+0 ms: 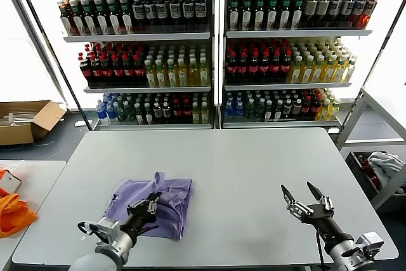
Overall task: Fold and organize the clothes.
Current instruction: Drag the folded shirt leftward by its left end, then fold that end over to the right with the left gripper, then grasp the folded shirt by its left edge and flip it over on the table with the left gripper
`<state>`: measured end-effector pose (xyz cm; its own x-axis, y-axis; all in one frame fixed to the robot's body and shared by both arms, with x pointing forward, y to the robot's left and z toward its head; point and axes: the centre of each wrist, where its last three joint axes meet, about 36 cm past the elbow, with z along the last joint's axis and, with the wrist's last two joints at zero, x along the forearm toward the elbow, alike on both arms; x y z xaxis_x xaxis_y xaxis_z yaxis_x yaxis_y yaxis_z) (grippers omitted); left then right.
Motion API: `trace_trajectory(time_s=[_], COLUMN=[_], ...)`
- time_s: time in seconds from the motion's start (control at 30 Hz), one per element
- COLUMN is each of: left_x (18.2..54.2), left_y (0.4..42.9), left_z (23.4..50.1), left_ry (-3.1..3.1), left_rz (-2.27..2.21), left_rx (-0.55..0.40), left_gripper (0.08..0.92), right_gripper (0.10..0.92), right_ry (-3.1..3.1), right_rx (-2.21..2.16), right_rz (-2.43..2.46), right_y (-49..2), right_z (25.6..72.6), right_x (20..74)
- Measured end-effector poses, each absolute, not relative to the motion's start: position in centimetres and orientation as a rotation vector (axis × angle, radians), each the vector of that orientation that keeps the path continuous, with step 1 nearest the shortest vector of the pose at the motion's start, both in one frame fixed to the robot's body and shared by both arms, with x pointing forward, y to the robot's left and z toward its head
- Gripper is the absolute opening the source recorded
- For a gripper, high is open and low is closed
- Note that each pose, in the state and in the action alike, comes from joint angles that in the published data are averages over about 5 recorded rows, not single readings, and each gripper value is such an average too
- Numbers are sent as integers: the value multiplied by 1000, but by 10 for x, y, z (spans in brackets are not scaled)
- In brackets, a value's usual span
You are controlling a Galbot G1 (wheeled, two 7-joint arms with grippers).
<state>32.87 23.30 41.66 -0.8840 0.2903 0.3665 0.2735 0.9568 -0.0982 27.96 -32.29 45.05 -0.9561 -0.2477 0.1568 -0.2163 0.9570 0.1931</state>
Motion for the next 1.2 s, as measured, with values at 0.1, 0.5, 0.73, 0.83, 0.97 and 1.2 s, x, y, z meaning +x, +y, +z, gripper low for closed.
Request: trace_trajectory(time_s=[0.1,0.5,0.73,0.83,0.97,1.2], left_x=[333,335,344,347,350,350], left_y=[220,219,278,305,328,343], left_z=[414,432,447,447,443,434], left_ry=[-2721,-2707,-2718,-2711,-2689,-2642], left_rz=[94,176,143,127,123,148], left_rx=[-386,-313,-170,-106,-43,-1], left_gripper=[260,607,790,817,822,823], right_gripper=[823,823,823,823,823,823], right_ry=[-2927,-2933,-2931,-2930,-2927,-2933], right_rx=[352,371,375,372,380,384], right_rz=[-256,-249,-260,-267,-268,-249], right_y=[-321,-316,-314,-313,-312,-315], right_z=[450,452,449,446,445,447], right_x=[279,282,282,283,283,285])
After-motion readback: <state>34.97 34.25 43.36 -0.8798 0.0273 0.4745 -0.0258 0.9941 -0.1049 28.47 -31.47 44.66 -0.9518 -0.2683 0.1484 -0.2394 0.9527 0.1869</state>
